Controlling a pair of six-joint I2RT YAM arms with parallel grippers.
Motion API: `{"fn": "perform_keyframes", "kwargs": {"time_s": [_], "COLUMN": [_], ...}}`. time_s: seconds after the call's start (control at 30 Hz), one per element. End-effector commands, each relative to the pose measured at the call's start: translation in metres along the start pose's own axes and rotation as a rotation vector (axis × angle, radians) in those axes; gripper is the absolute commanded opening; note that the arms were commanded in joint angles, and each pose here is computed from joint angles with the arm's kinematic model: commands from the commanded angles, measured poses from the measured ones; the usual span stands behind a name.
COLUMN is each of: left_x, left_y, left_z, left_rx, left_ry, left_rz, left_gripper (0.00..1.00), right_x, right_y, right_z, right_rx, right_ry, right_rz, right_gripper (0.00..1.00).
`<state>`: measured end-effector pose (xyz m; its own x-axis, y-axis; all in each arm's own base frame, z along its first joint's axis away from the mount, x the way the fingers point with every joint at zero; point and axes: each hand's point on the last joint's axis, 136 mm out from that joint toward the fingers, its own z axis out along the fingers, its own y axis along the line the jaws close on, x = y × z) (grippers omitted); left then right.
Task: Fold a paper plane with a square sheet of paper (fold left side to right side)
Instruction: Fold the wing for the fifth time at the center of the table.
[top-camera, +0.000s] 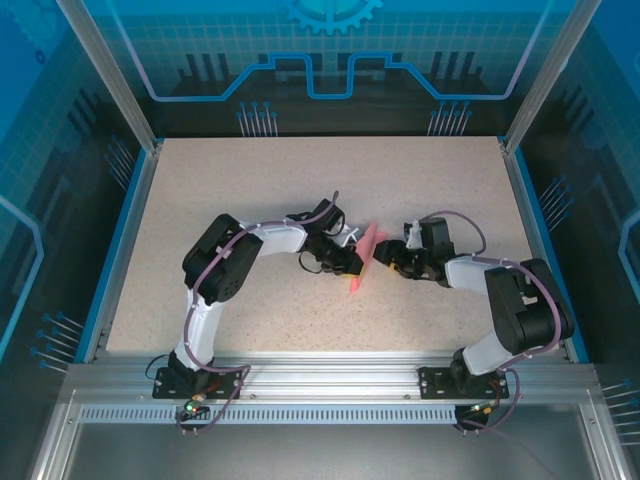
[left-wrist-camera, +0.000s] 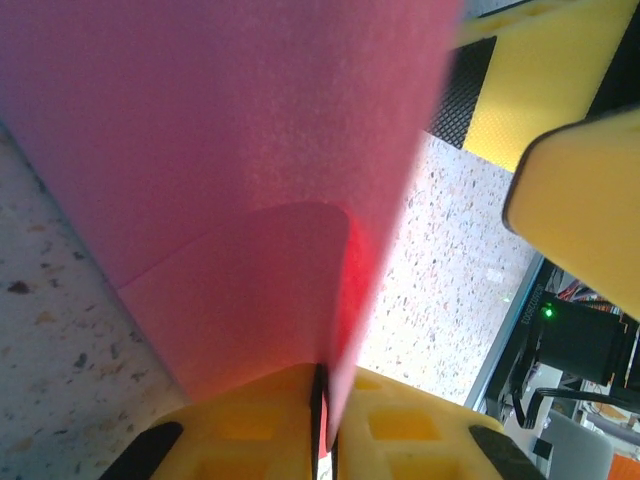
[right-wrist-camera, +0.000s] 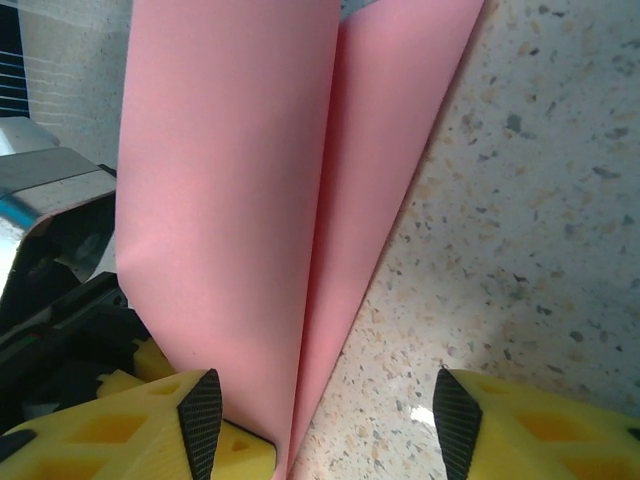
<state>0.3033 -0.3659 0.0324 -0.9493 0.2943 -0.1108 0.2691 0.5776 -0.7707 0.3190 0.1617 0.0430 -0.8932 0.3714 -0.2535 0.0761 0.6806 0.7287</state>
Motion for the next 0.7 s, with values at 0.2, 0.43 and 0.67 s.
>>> {"fn": "perform_keyframes", "kwargs": {"time_s": [0.2, 0.43, 0.67], "left_x": [-0.002, -0.002, -0.002], "left_y": [-0.003, -0.002, -0.002], "left_z": [-0.001, -0.001, -0.001], "left_rx": [0.027, 0.025, 0.022], "left_ry": [0.018, 0.018, 0.017], "left_rz": [-0.023, -0.025, -0.026], "left_gripper": [0.13, 0.13, 0.13], "right_x": [-0.024, -0.026, -0.02], "right_y": [0.027, 0.03, 0.017], "right_z": [0.011, 0.026, 0.037], "right_rx": [-0.077, -0.071, -0.021], "right_ry": [-0.054, -0.024, 0.01], "right_rz": [-0.055, -0.048, -0.02], "right_gripper": [0.58, 0.54, 0.53]}}
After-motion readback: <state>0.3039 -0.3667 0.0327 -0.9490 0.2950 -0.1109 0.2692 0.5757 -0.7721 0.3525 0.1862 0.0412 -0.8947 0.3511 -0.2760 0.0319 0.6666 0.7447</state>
